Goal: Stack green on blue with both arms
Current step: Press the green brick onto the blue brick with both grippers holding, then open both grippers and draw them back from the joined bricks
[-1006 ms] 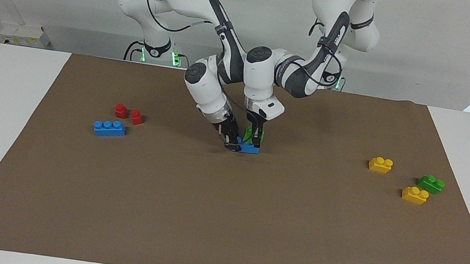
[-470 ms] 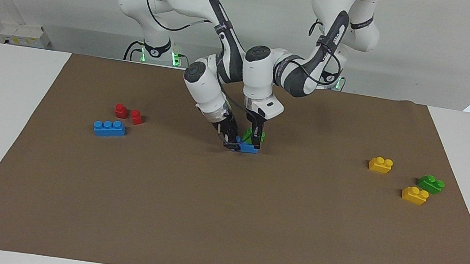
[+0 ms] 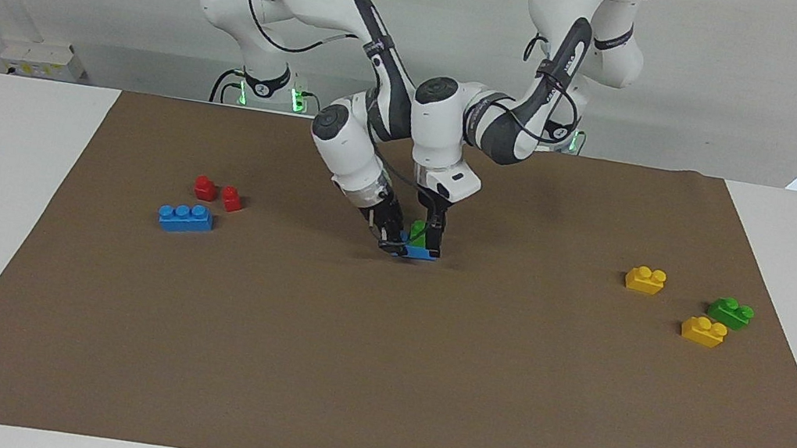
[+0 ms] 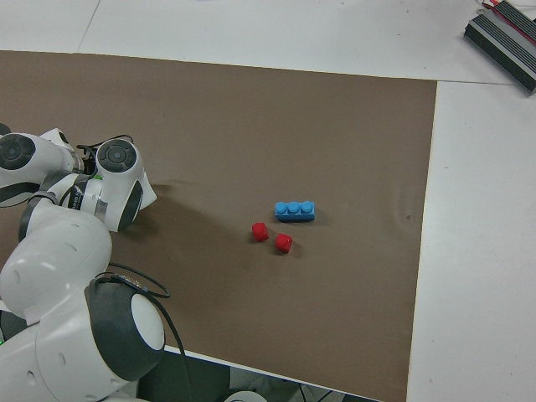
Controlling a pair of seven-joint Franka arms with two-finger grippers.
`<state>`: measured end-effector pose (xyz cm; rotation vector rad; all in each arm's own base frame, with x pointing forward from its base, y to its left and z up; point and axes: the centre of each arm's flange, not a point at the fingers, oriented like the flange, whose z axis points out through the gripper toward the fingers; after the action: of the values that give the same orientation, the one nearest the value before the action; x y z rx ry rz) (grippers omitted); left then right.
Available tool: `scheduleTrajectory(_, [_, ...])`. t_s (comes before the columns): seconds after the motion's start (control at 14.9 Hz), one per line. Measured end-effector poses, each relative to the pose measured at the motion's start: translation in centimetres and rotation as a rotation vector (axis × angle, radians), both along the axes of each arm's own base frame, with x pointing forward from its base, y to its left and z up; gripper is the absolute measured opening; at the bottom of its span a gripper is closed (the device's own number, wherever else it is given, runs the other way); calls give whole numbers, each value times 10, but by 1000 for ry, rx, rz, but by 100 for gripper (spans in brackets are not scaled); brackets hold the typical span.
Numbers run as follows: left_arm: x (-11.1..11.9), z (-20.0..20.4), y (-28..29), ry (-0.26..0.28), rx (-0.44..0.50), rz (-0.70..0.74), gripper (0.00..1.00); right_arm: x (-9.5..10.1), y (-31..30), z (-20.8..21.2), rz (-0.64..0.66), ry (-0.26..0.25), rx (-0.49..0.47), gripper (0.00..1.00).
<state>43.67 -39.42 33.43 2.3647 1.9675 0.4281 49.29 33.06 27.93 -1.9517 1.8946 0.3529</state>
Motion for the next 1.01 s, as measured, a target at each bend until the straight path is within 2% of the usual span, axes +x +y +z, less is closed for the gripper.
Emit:
scheduleTrajectory(0.07, [0, 0, 0, -1, 0, 0, 100, 0, 0, 0, 0, 0, 0, 34])
scheduleTrajectory(0.13, [0, 0, 0, -1, 1, -3, 100, 0, -1, -2, -1, 3, -2, 39])
scheduleTrajectory(0.4, [-1, 5, -3, -13, 1, -11, 100, 1, -4, -13, -4, 25, -11, 81])
scheduleTrajectory(0.54, [5, 13, 3, -24, 3, -15, 100, 4, -8, -14, -1, 53, -8, 99])
scheduleTrajectory(0.81, [35, 23, 40, -25, 20, -27, 100, 32, -47, -5, 64, 72, 12, 99])
scheduleTrajectory(1.01, [58, 25, 72, -16, 36, -29, 100, 50, -96, 9, 231, 45, 23, 100])
